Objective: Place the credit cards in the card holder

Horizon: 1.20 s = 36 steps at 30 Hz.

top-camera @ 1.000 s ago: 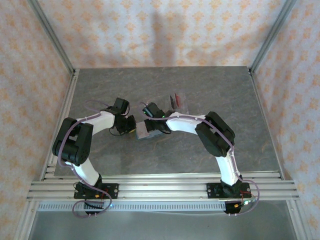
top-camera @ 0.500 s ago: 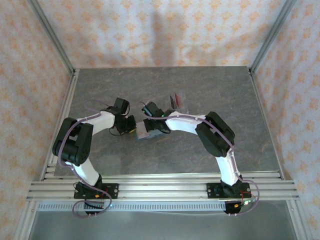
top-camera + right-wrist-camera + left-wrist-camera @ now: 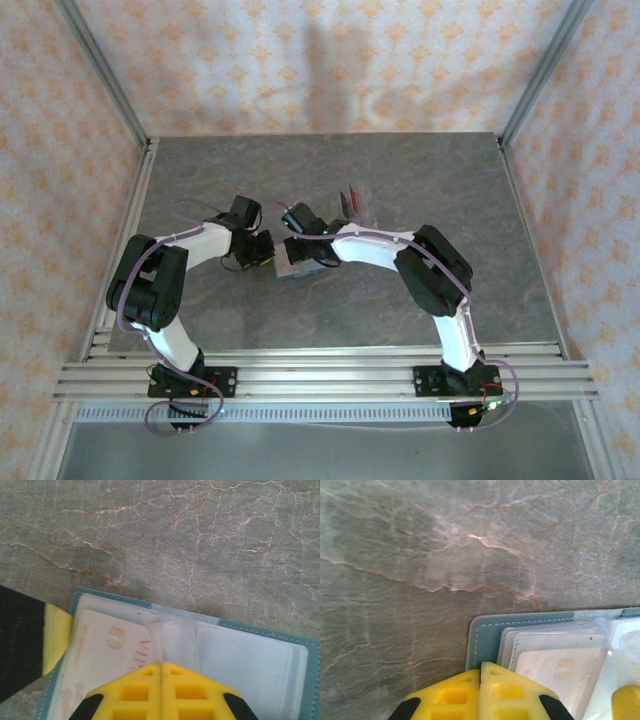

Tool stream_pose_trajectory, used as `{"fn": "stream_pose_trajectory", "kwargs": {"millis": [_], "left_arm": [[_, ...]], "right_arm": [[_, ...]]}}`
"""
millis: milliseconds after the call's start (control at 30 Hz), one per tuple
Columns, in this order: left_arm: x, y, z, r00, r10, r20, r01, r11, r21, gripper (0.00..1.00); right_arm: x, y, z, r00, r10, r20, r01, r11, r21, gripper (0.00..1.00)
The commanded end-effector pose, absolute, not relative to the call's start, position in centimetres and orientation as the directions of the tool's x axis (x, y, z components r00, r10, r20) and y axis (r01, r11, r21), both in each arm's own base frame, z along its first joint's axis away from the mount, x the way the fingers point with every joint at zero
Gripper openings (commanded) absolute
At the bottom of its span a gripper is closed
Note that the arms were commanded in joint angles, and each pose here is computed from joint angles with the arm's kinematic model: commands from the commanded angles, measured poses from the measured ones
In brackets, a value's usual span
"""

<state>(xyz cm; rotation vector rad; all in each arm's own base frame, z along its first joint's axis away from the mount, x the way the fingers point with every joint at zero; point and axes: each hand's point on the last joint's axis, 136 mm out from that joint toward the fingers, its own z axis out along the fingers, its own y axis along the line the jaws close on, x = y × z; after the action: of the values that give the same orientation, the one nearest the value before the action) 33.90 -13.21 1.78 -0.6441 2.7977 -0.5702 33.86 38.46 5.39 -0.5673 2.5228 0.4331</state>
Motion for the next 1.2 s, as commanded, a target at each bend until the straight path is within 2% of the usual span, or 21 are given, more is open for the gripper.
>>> {"fn": "stream_pose_trajectory", "kwargs": {"millis": [0, 300, 533, 700, 900, 1167], "left_arm": [[32.4, -13.7, -0.7, -0.892, -0.448, -0.058, -0.398, 0.84, -0.369, 0.03], [32.4, -13.8, -0.7, -0.888, -0.456, -0.058, -0.405, 0.836, -0.37, 0.03], [32.3, -13.7, -0.7, -0.884, -0.464, -0.057, -0.413, 0.832, -0.371, 0.03], [32.2, -13.7, -0.8, -0.885, -0.462, -0.056, -0.413, 0.834, -0.366, 0.03], [32.3, -13.6, -0.8, -0.885, -0.463, -0.057, -0.412, 0.834, -0.366, 0.03], [32.2, -13.6, -0.7, -0.887, -0.458, -0.056, -0.409, 0.837, -0.364, 0.03]], "right_arm": [[33.3, 40.4, 8.5, -0.772, -0.261, -0.58, -0.489, 0.827, 0.278, 0.0], [31.9, 42.1, 9.1, -0.811, -0.233, -0.537, -0.489, 0.773, 0.403, 0.13], [31.8, 42.3, 9.9, -0.823, -0.219, -0.524, -0.482, 0.759, 0.439, 0.26], [32.5, 40.8, 10.6, -0.848, -0.17, -0.503, -0.447, 0.738, 0.505, 0.31], [33.4, 37.7, 11.1, -0.837, -0.16, -0.524, -0.424, 0.793, 0.436, 0.39], [33.5, 33.8, 8.6, -0.896, -0.088, -0.436, -0.305, 0.835, 0.458, 0.4]]}}
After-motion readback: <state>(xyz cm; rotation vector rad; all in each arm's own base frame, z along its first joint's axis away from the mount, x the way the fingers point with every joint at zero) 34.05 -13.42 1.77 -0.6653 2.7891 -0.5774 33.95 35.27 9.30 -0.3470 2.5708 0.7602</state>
